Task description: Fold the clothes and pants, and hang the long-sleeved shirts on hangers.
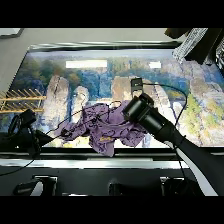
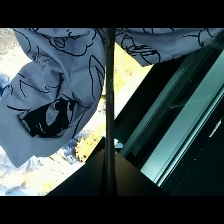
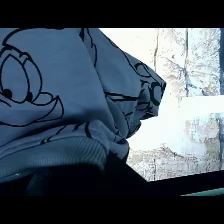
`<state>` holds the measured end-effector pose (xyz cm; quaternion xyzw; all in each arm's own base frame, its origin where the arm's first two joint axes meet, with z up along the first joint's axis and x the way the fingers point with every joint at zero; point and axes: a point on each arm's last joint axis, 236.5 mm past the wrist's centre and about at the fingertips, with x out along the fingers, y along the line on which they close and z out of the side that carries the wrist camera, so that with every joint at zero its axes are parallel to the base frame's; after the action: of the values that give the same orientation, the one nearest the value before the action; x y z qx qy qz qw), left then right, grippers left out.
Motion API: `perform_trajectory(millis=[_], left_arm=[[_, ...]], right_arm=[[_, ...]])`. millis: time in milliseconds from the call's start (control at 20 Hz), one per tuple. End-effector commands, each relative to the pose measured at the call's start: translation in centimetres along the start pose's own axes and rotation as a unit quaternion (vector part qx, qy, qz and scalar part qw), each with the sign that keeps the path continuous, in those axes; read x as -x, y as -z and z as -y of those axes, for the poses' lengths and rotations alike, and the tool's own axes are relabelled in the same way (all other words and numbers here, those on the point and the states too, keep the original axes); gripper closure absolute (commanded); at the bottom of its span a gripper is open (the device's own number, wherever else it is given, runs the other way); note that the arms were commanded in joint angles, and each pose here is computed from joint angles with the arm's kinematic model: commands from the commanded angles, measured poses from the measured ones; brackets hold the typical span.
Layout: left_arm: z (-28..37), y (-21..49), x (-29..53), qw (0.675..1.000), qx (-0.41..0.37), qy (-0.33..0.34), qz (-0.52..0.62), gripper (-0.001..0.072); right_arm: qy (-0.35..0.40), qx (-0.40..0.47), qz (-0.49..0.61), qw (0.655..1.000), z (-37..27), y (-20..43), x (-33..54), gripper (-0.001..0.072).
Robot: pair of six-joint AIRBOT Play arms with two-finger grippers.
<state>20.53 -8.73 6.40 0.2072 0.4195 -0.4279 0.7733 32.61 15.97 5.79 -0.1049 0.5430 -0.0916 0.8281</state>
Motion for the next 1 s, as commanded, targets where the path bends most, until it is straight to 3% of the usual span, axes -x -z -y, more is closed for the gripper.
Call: perform_trajectory(millis=[0,600,950], left_arm=[[0.4,0.2,0.1,1.000,-0.014,0.003,-0.008,0.0689],[1.3,-2.8,3.6,0.998,-0.062,-0.010,0.012,0.0689],[1.5,-4.7,6.3,0.993,-0.094,-0.057,0.036,0.0689]], right_arm=[[0.017,-0.024,-0.002,1.000,0.8,0.1,0.1,0.0684],[-0.009,-0.167,0.032,0.985,-0.2,-1.6,0.1,0.0685],[-0.009,-0.195,0.031,0.980,-0.1,-1.5,0.0,0.0685]])
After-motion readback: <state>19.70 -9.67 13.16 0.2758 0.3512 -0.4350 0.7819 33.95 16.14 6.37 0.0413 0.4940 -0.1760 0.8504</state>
